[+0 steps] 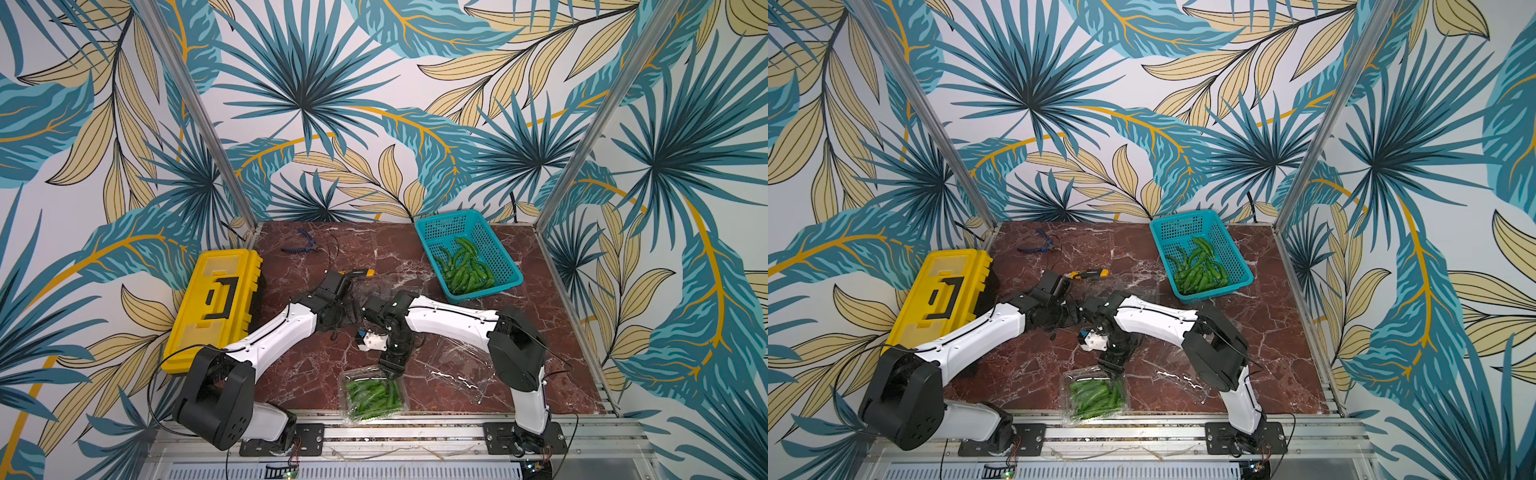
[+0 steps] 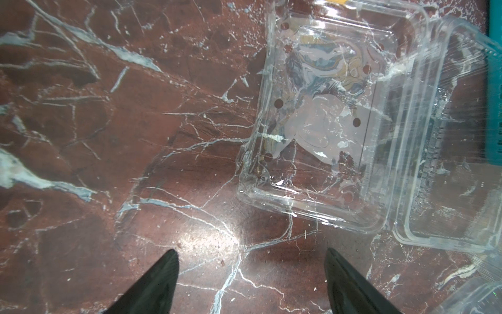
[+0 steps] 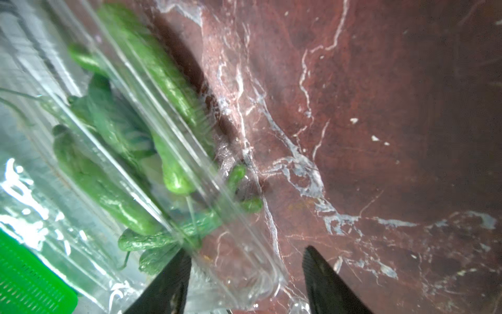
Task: Take small green peppers out of containers
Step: Move the packing box to the center of the board, then adjust the packing box at the center of the board, then open the packing box at the center of the board.
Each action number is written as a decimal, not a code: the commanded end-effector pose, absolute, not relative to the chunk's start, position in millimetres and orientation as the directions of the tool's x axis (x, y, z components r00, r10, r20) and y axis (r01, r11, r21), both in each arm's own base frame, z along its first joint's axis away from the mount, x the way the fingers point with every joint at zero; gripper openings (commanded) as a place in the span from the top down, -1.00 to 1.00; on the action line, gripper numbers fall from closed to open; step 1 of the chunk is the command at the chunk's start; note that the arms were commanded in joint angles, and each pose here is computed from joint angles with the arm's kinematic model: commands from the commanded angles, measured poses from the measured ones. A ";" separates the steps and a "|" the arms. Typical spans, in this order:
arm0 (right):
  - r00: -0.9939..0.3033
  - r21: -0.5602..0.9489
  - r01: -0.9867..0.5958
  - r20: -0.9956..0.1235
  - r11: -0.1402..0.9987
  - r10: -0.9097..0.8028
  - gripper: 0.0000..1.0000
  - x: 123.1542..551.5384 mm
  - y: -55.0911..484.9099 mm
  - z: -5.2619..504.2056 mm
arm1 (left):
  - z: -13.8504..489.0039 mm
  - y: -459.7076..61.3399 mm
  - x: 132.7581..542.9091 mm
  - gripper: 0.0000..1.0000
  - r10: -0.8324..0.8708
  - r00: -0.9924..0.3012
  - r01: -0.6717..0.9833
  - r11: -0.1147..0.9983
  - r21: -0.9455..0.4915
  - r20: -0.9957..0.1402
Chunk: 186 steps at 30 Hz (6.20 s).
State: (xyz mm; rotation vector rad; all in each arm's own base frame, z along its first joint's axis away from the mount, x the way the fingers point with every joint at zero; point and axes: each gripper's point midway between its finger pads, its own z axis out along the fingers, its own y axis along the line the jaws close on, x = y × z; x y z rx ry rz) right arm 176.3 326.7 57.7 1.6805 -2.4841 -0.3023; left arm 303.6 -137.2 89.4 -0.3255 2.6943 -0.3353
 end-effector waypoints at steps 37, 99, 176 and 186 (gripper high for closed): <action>-0.716 -0.011 -0.613 -0.415 0.790 -0.561 -0.14 330.1 291.7 119.2 | 100.2 -245.3 308.2 -0.70 0.044 -0.946 0.219 0.817 -0.533 -0.322; -0.893 0.532 -0.442 -0.187 0.722 -0.408 0.27 254.1 271.5 90.9 | 94.6 -250.7 298.9 -0.66 0.062 -0.948 0.217 0.843 -0.492 -0.311; -0.990 0.788 0.000 0.087 0.615 -0.111 0.94 308.2 326.8 76.7 | 114.9 -270.0 293.4 -0.38 0.486 -0.642 0.400 0.872 0.282 -0.593; -0.989 0.799 0.014 0.101 0.602 -0.111 0.93 306.9 328.1 79.2 | 84.0 -279.9 278.8 -0.35 0.507 -0.688 0.472 0.856 0.209 -0.519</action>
